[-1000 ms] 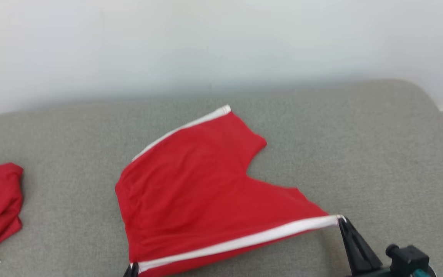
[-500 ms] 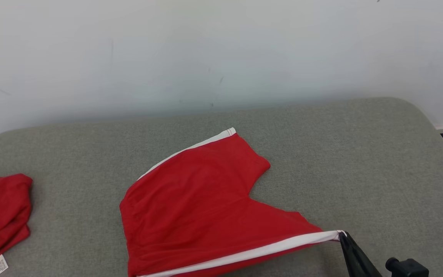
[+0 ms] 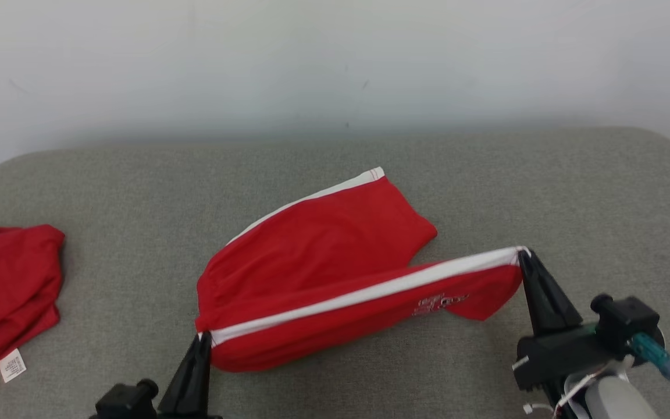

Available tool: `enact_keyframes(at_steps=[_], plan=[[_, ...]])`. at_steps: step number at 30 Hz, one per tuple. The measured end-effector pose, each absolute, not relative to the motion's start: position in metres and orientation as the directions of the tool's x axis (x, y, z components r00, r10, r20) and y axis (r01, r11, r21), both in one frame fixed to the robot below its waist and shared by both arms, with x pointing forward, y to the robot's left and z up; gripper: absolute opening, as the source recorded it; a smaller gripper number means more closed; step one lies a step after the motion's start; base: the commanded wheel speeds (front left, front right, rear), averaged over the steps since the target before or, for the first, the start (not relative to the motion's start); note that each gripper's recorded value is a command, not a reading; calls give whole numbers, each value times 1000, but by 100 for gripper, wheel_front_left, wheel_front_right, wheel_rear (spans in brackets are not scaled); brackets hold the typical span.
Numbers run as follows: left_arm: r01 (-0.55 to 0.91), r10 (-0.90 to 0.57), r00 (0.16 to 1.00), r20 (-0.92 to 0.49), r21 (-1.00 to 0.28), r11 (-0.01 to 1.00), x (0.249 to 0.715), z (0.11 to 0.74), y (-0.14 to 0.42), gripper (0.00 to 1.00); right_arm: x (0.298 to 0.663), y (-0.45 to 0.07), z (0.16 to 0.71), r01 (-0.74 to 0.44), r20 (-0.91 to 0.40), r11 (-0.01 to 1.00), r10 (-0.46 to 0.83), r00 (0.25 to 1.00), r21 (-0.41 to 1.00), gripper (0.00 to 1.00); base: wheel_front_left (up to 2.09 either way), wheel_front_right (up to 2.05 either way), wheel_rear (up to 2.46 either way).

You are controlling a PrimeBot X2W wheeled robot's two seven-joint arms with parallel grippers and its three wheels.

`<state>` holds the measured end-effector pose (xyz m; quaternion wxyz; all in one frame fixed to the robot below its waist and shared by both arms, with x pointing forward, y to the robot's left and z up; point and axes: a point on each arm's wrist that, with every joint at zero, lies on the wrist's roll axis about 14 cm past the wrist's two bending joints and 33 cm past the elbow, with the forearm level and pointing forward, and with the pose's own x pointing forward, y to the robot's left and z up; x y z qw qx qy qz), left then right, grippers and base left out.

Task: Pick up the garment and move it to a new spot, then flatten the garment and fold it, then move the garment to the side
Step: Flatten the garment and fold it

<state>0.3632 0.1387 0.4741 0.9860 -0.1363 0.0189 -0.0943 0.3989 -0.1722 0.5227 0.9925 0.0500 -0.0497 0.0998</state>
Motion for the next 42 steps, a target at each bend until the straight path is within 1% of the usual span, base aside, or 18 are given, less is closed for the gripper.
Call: enact_keyframes(at_steps=[10, 15, 21, 26, 33, 37, 40, 41, 42], plan=[[144, -134, 989, 58, -251, 957, 431, 497, 151, 0, 492, -154, 540, -268, 129, 963, 267, 955, -12, 0, 0, 0, 0], [113, -103, 993, 54, -238, 965, 456, 493, 162, 0, 531, -139, 525, -304, 85, 951, 307, 948, -50, 0, 0, 0, 0], [65, -65, 998, 7, -232, 970, 471, 474, 176, 0, 572, -126, 501, -328, 23, 941, 331, 943, -84, 0, 0, 0, 0], [52, -59, 998, -19, -252, 966, 480, 462, 179, 0, 599, -113, 489, -352, -3, 931, 353, 935, -101, 0, 0, 0, 0], [62, -71, 997, -31, -231, 971, 491, 457, 176, 0, 629, -97, 475, -382, -33, 915, 381, 924, -130, 0, 0, 0, 0], [58, -68, 997, -38, -217, 974, 497, 454, 178, 0, 640, -87, 461, -395, -63, 908, 390, 919, -139, 0, 0, 0, 0], [55, -68, 996, -55, -209, 976, 498, 448, 177, 0, 641, -81, 445, -403, -95, 907, 393, 914, -125, 0, 0, 0, 0], [51, -64, 996, -60, -207, 977, 498, 447, 178, 0, 642, -79, 444, -403, -95, 908, 394, 914, -117, 10, 0, 0, 0], [48, -62, 996, -63, -208, 977, 498, 445, 179, 20, 643, -76, 444, -402, -88, 910, 394, 915, -104, 28, 0, 0, 0]])
